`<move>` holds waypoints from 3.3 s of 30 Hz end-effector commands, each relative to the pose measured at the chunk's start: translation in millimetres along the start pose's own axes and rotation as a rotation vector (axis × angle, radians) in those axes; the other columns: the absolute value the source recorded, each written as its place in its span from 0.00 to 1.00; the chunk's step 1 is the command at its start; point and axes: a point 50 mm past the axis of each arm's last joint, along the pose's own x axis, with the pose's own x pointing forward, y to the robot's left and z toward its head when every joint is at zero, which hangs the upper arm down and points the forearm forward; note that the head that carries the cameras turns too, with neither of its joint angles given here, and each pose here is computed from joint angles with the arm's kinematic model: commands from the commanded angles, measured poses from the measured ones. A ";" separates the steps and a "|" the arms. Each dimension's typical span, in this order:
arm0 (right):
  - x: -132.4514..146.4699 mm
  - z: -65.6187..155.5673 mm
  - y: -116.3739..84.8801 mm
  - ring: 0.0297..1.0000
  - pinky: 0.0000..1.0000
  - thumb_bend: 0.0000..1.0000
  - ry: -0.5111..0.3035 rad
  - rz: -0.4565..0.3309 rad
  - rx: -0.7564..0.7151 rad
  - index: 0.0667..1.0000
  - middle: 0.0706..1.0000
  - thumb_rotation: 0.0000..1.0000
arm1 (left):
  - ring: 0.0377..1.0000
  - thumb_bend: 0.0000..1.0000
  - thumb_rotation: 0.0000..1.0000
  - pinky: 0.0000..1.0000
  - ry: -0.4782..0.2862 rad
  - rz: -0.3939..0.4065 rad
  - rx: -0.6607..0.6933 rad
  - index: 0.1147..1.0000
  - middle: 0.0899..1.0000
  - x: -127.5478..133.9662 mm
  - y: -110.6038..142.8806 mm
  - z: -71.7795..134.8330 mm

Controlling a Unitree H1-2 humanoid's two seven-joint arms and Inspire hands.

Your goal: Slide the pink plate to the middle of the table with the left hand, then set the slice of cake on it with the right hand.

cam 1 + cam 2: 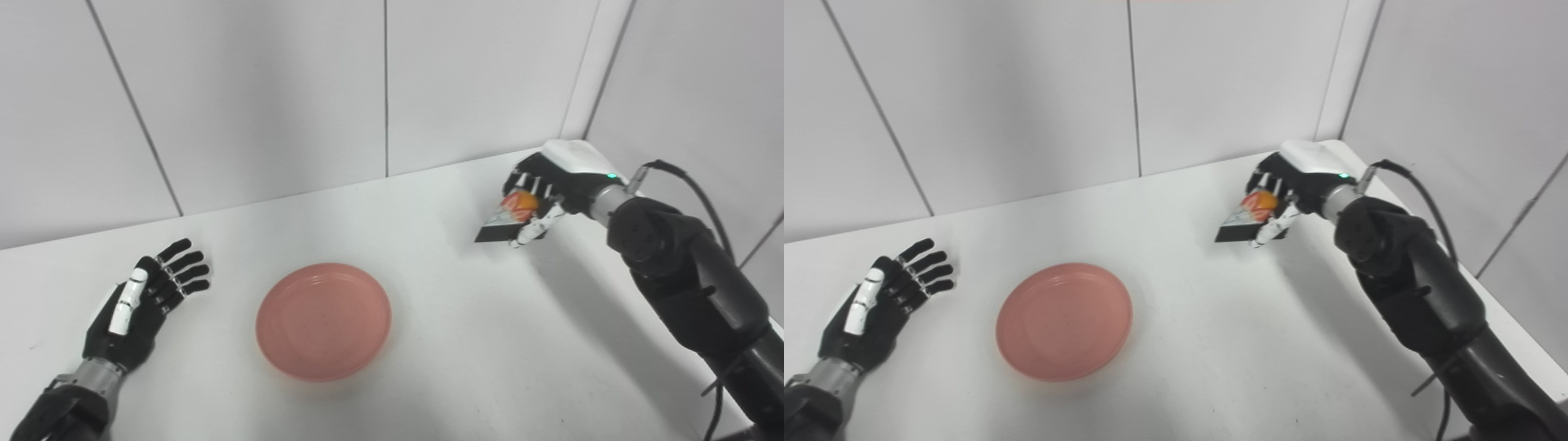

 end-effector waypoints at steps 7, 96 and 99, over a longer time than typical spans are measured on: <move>14.2 51.2 -13.7 0.40 0.35 0.52 -0.160 -0.056 -0.015 0.50 0.41 0.00 | 0.85 0.46 0.99 0.83 0.193 0.037 -0.093 0.83 0.85 -14.7 -69.5 -44.7; 26.3 174.2 139.8 0.55 0.48 0.60 -0.528 0.291 -0.073 0.62 0.54 0.06 | 0.85 0.40 1.00 0.83 0.219 0.049 -0.039 0.83 0.85 16.7 -147.7 -18.9; 24.8 174.7 139.0 0.59 0.49 0.69 -0.519 0.305 -0.089 0.75 0.66 0.12 | 0.86 0.40 1.00 0.83 0.221 0.047 -0.042 0.83 0.85 16.6 -147.8 -18.5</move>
